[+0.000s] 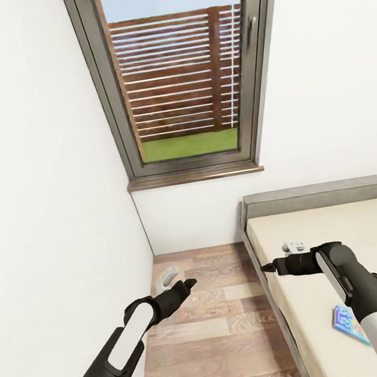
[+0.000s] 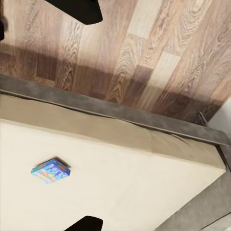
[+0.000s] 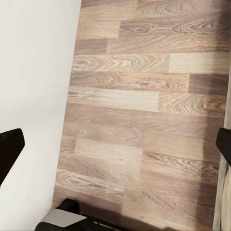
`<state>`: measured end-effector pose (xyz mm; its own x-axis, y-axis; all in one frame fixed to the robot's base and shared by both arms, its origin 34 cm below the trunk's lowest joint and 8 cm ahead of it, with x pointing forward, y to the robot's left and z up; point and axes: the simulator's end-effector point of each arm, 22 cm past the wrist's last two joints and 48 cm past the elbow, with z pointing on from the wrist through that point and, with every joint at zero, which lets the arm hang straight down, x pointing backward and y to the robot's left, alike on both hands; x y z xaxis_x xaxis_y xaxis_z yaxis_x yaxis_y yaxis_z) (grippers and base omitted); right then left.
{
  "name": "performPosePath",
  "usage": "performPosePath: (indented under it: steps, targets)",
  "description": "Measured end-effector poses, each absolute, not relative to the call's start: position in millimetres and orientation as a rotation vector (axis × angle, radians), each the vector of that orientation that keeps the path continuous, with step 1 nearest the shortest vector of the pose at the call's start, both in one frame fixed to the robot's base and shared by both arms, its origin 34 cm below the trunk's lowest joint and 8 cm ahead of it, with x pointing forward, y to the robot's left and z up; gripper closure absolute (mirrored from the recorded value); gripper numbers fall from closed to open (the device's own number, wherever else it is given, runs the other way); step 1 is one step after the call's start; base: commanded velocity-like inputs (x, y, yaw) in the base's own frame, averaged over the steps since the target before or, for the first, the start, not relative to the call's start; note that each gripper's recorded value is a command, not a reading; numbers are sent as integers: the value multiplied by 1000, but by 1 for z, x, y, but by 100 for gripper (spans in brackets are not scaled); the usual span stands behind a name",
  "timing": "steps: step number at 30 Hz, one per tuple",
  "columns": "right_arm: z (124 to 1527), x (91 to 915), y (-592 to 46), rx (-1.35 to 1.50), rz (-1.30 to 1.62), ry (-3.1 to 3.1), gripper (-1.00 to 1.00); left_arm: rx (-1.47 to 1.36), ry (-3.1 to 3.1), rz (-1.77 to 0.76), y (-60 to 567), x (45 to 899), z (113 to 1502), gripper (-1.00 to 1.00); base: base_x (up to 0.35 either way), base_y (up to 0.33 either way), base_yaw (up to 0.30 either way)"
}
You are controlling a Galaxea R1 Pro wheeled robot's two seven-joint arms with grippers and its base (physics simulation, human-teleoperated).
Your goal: Put all the toys in the child's room - the three board games (two on the bed and one on the table), the two jigsaw puzzles on the table, and the tennis ball on the table - inside the toy box on the table in the child's room.
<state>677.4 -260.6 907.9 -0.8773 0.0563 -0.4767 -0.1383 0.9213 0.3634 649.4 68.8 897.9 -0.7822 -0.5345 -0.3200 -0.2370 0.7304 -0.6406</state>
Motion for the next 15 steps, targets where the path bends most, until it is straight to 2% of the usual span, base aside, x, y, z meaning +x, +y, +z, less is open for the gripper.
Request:
performPosePath:
  steps: [15]
  targets:
    - [908,678,-261,-60,537,2585,-100,-585,2441,-809,69,649,897,-100,333,0,0]
